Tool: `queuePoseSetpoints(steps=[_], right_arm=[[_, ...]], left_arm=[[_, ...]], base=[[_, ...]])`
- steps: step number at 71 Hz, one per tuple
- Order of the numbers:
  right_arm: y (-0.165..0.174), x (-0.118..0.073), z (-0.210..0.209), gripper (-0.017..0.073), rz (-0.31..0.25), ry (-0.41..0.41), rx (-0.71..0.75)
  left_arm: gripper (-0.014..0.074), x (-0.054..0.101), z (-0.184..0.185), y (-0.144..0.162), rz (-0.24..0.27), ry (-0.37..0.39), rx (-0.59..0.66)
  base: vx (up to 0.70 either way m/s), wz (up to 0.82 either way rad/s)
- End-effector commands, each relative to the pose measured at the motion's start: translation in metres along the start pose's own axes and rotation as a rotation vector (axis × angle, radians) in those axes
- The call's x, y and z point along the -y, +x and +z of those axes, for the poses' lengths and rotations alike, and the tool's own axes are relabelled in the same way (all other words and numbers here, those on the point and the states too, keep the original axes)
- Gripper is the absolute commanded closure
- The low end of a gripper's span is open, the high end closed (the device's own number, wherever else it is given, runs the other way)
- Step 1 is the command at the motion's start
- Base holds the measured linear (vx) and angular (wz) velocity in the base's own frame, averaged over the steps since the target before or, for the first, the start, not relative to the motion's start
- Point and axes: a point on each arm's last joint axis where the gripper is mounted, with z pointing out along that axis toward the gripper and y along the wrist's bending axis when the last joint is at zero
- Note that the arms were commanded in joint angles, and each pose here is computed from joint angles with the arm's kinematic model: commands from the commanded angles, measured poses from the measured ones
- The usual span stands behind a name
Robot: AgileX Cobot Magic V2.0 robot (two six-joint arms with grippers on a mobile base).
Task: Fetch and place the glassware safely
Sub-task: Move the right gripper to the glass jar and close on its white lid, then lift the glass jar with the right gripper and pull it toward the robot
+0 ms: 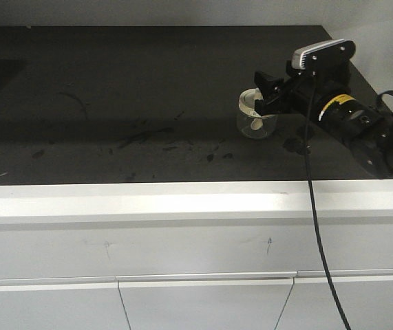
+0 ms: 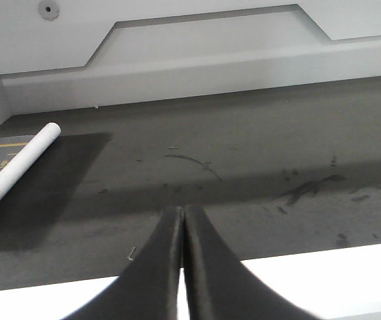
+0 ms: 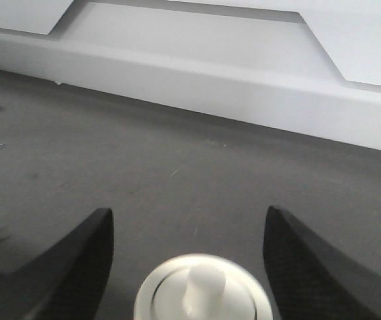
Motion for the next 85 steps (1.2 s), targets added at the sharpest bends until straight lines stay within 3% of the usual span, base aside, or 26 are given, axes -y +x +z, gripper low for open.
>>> queuePoseSetpoints(steps=[1,17,35,50,58,71,85], right_arm=[[-0.029,0.004,0.01,0.0092,-0.018,-0.012,0.143],[-0.014,0.013,0.046,0.0092,0.036,-0.015,0.15],[0.015,0.015,0.063,0.0092,0.054,-0.018,0.102],[0.02,0.015,0.065,0.0117,0.057,-0.018,0.091],[0.02,0.015,0.065,0.0226,0.057,-0.018,0.089],[0.021,0.015,0.065,0.0573,0.057,-0.017,0.087],[0.007,0.015,0.06,0.0567,0.053,-0.013,0.107]], left_arm=[[0.0601,0.0,0.0,-0.014,-0.013,0.0,0.088],[0.0601,0.0,0.0,-0.014,-0.013,0.0,0.088],[0.0601,0.0,0.0,-0.014,-0.013,0.0,0.087],[0.0601,0.0,0.0,-0.014,-0.013,0.0,0.087],[0.0601,0.0,0.0,-0.013,-0.013,0.0,0.079],[0.0601,0.0,0.0,-0.013,-0.013,0.0,0.072],[0.0601,0.0,0.0,-0.013,-0.013,0.0,0.072]], base=[[0.0,0.0],[0.0,0.0],[0.0,0.0],[0.0,0.0],[0.0,0.0],[0.0,0.0],[0.0,0.0]])
